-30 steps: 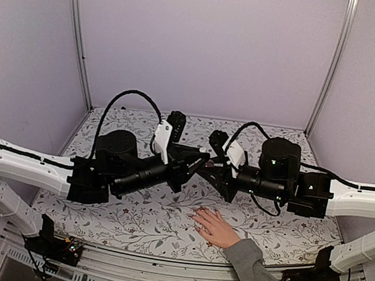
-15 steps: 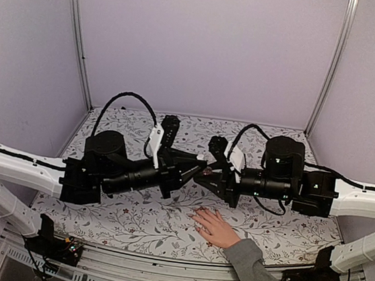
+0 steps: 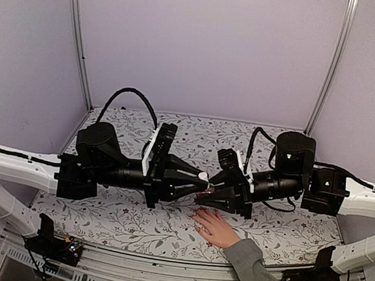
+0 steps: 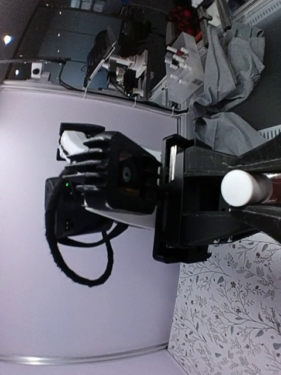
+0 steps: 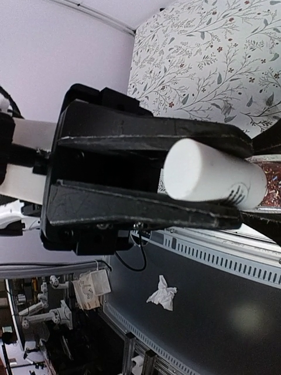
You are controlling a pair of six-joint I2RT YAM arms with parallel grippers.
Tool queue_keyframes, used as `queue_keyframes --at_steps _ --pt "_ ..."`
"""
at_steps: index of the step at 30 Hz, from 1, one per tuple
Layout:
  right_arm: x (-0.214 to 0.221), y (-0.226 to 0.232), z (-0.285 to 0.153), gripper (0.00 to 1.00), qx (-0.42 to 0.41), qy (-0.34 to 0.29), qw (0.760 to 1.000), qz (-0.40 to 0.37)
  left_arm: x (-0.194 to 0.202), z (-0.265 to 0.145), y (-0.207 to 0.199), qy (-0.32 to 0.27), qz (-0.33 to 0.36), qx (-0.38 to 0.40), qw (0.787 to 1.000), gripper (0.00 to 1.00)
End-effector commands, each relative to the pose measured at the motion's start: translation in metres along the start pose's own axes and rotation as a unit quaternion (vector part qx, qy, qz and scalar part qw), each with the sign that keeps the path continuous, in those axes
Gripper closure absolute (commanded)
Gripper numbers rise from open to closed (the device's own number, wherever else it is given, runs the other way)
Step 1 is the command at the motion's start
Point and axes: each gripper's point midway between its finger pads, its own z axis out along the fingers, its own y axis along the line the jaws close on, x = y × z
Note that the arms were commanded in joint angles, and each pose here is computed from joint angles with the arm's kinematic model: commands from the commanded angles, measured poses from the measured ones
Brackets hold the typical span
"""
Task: Paint the nails
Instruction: Screw the nail polish bottle.
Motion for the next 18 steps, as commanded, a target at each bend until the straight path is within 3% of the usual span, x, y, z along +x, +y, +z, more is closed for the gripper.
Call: queue_keyframes --at_steps 1,12,18 --pt "-0.074 0.036 -0.022 1.00 -0.091 -0.103 0.987 -0.085 0.051 0.006 -0.009 0.094 -0.007 0.061 0.994 1.00" --pt "-0.082 0.060 -0.027 1.00 -0.170 -0.112 0.973 -0.108 0.065 0.012 -0.032 0.128 -0.017 0.170 0.977 1.00" --pt "-0.073 0.057 -0.023 1.00 -0.164 -0.098 0.977 -0.096 0.056 0.012 -0.023 0.127 -0.010 0.149 0.981 0.92"
